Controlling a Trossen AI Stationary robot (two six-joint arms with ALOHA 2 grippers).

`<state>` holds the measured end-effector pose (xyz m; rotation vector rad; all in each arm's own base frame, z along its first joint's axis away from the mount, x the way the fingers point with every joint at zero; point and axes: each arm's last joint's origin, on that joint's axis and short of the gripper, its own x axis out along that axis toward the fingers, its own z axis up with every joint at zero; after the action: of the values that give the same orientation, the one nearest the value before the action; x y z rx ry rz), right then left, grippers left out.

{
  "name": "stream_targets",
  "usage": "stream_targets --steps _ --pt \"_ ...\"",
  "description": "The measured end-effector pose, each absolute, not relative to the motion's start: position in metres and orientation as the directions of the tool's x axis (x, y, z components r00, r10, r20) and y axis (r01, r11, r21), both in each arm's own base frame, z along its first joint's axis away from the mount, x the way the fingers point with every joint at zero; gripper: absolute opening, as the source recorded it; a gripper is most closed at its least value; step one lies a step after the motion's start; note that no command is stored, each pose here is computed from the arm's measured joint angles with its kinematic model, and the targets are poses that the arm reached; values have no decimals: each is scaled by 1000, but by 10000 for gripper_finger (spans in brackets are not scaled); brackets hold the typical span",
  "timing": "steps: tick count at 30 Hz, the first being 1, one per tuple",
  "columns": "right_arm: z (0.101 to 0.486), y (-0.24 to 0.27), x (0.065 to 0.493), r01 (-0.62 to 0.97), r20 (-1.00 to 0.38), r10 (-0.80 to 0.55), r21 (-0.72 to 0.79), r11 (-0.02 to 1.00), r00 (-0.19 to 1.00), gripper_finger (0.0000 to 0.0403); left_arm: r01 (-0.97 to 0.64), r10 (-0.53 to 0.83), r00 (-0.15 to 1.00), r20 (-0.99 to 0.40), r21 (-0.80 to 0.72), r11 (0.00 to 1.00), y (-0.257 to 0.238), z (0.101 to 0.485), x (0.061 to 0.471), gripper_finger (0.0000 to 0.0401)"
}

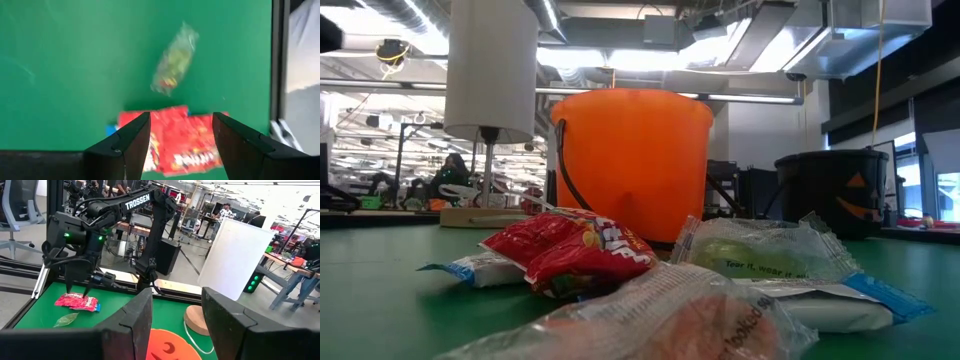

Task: Sort candy
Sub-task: Put the green candy into the pink bucket

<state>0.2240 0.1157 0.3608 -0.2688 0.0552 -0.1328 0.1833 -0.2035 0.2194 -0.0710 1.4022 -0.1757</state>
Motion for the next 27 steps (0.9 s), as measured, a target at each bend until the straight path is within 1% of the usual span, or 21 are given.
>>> stream_targets --steps 3,8,11,15,21,27 --pt "361 116 224 123 -37 -138 -270 955 990 166 53 -181 123 -976 -175 983 -205 219 180 202" --pt "361 116 224 123 -37 -138 -271 955 990 166 75 -171 188 -967 -159 984 -211 219 179 202" --pt "361 116 224 123 -36 -138 -270 955 990 166 79 -170 208 -963 -156 985 -213 218 180 202" --pt "361 116 224 124 -36 -138 -270 955 990 166 110 -164 196 -967 -145 983 -215 202 181 202" --pt "361 116 224 123 -37 -138 -270 955 990 166 155 -168 245 -955 -132 979 -216 186 199 202" --pt "361 116 224 123 -37 -138 -268 955 990 166 216 -142 210 -967 -96 972 -218 167 207 202"
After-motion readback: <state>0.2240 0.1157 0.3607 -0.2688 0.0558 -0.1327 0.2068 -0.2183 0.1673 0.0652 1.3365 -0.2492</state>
